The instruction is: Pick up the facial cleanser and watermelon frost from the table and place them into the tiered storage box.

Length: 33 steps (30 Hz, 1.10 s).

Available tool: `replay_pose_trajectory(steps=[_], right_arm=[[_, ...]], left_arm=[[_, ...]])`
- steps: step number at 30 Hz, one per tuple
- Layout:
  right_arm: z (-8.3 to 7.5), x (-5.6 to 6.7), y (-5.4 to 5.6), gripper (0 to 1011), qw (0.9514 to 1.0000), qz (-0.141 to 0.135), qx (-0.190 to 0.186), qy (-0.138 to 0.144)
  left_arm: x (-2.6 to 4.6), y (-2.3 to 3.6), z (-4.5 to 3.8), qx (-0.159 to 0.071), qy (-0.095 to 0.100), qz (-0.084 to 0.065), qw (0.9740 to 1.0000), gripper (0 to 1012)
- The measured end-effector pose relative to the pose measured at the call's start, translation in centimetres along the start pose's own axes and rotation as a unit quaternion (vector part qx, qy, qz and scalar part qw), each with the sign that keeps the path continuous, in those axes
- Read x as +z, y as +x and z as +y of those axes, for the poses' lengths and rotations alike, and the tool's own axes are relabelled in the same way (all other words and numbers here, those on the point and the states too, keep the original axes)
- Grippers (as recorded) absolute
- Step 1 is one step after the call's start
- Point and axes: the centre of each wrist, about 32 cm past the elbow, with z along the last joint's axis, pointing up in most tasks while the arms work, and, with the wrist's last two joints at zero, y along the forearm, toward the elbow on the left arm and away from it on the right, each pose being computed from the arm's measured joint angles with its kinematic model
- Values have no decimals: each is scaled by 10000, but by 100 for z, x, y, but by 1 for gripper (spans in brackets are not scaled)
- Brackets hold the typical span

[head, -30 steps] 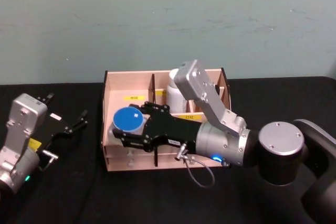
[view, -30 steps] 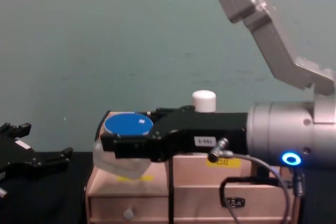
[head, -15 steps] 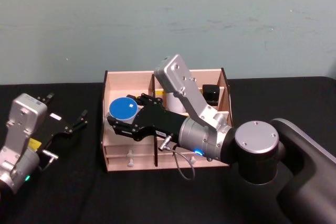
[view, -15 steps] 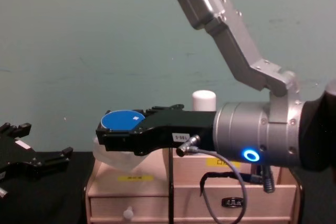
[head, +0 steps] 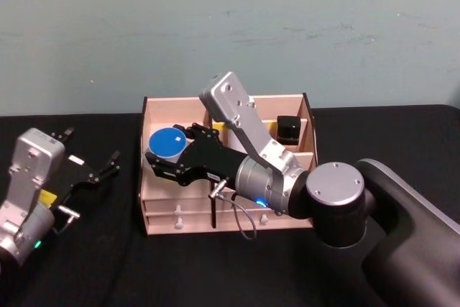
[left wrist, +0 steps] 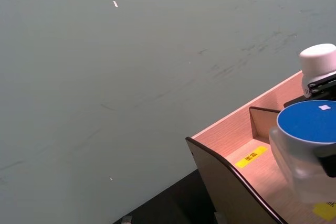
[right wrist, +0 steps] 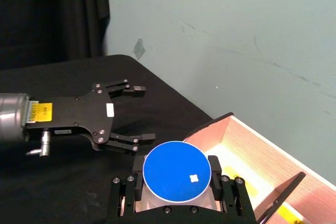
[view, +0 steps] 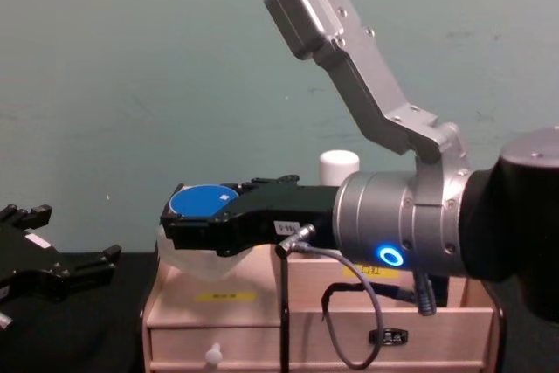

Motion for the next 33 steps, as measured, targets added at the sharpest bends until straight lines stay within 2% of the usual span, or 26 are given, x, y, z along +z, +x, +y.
replay_pose_trajectory(steps=[13,30,33], right_arm=[[56,-58,36,736,9997,-6,-137,-203],[134,-87,35,736,9994,0,-69,-350],[132,-87,34,784,9994,-2,-68,-344]], left_arm=[[0,0,0,0,0,0,10000,1010],[0,0,0,0,0,0,10000,1010],[0,0,0,0,0,0,10000,1010]])
